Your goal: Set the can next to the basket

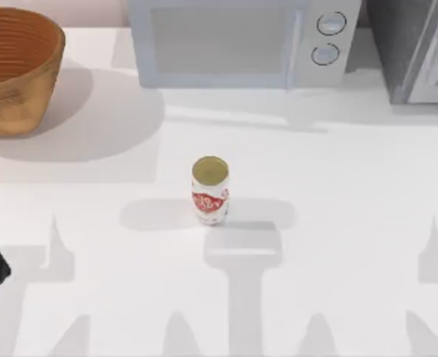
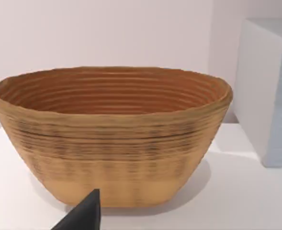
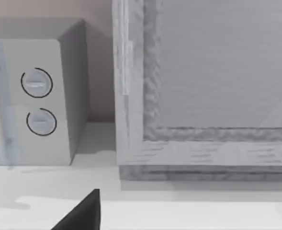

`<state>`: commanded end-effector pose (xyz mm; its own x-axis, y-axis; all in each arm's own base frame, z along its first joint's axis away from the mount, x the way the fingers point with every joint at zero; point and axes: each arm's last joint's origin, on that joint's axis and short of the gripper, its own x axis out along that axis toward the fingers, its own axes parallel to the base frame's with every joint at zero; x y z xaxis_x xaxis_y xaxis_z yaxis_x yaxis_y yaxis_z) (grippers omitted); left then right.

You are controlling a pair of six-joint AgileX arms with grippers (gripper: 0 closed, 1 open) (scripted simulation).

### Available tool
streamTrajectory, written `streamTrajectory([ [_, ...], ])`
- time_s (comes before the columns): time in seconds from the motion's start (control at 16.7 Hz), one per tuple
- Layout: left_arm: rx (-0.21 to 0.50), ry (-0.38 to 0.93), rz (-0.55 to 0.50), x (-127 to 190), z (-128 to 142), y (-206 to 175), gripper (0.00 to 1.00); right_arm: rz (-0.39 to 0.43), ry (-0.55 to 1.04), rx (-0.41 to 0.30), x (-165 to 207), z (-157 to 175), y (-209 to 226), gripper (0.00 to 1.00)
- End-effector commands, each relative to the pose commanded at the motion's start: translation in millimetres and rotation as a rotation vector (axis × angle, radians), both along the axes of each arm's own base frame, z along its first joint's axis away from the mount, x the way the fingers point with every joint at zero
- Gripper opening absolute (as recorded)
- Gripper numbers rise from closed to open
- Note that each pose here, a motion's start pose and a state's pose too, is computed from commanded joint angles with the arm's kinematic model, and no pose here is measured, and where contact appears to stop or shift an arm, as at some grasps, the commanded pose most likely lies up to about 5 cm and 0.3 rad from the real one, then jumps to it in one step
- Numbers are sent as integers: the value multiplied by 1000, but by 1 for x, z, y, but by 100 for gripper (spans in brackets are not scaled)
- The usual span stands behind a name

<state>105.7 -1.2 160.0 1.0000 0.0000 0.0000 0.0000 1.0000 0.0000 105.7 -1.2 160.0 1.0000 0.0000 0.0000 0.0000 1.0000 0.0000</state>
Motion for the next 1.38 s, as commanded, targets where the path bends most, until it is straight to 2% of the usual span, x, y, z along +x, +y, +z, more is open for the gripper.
streamTrajectory([
  [0.3,11,41,-18,1,8,-2,100,0,0,0,0,0,0,100],
  [0.54,52,207,-100,10,36,-10,100,0,0,0,0,0,0,100],
  [0.78,125,486,-241,37,68,-29,100,0,0,0,0,0,0,100],
  [1.02,223,828,-404,83,90,-62,100,0,0,0,0,0,0,100],
  [1.38,392,1285,-586,164,90,-138,100,0,0,0,0,0,0,100],
])
